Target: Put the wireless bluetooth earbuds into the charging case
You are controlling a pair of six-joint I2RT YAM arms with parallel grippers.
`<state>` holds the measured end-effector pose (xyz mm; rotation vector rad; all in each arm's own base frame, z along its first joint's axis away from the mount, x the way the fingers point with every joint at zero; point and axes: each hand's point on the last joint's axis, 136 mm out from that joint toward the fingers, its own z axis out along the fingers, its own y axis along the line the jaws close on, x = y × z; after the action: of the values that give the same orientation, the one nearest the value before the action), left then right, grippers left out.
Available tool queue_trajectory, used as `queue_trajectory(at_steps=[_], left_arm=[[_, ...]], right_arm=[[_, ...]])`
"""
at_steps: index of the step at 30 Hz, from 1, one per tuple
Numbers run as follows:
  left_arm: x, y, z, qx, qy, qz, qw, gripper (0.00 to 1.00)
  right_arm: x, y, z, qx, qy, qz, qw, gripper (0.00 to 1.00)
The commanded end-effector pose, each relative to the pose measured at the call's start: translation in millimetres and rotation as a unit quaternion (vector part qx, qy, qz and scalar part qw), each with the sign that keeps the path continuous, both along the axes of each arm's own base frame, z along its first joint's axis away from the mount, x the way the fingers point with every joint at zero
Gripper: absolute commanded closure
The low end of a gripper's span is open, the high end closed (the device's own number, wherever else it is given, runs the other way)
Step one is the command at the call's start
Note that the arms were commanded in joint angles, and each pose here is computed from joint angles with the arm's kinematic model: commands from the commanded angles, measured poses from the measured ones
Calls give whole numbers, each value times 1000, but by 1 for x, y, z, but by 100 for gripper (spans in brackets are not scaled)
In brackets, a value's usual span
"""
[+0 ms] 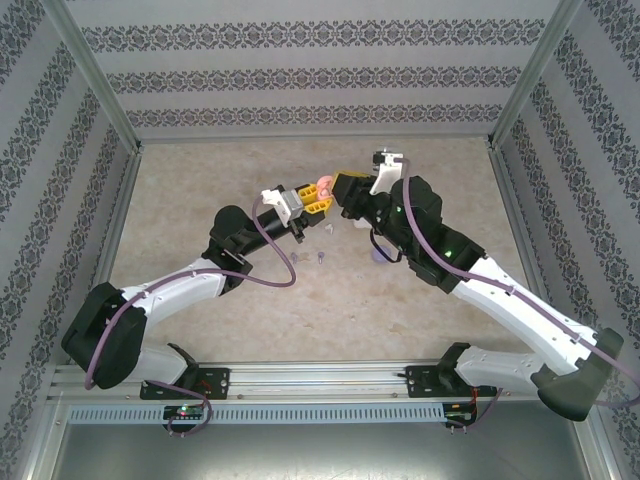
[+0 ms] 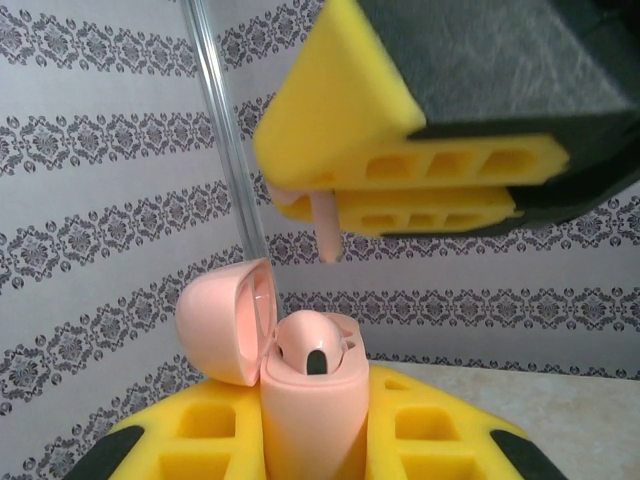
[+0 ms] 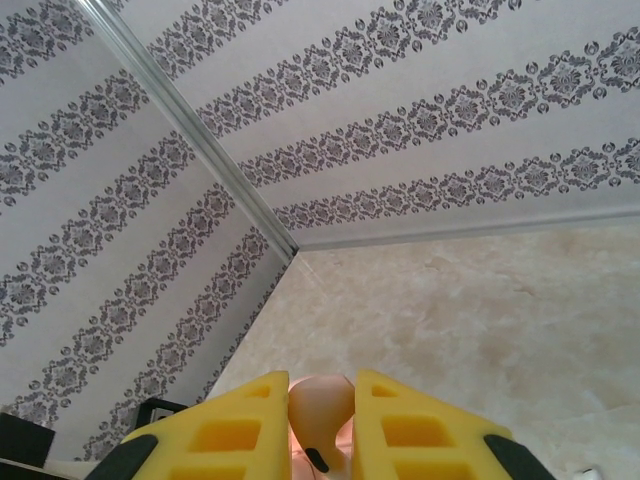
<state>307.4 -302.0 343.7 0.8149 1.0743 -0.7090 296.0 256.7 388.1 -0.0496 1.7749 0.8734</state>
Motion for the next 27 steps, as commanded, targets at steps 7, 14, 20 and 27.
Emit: queue_trajectory(at_steps=[7, 14, 20, 27], left_arm=[[-3, -6, 19, -10, -26, -2, 1000, 100], [-4, -8, 19, -9, -25, -5, 1000, 100], [-3, -9, 19, -8, -25, -3, 1000, 100], [1, -7, 20, -13, -25, 9, 1000, 100]], right_arm=[[3, 5, -4, 33, 5, 7, 999, 83], [7, 8, -10, 33, 11, 8, 999, 83], [7, 9, -20, 31, 23, 10, 999, 85], [2, 10, -31, 28, 37, 19, 999, 86]])
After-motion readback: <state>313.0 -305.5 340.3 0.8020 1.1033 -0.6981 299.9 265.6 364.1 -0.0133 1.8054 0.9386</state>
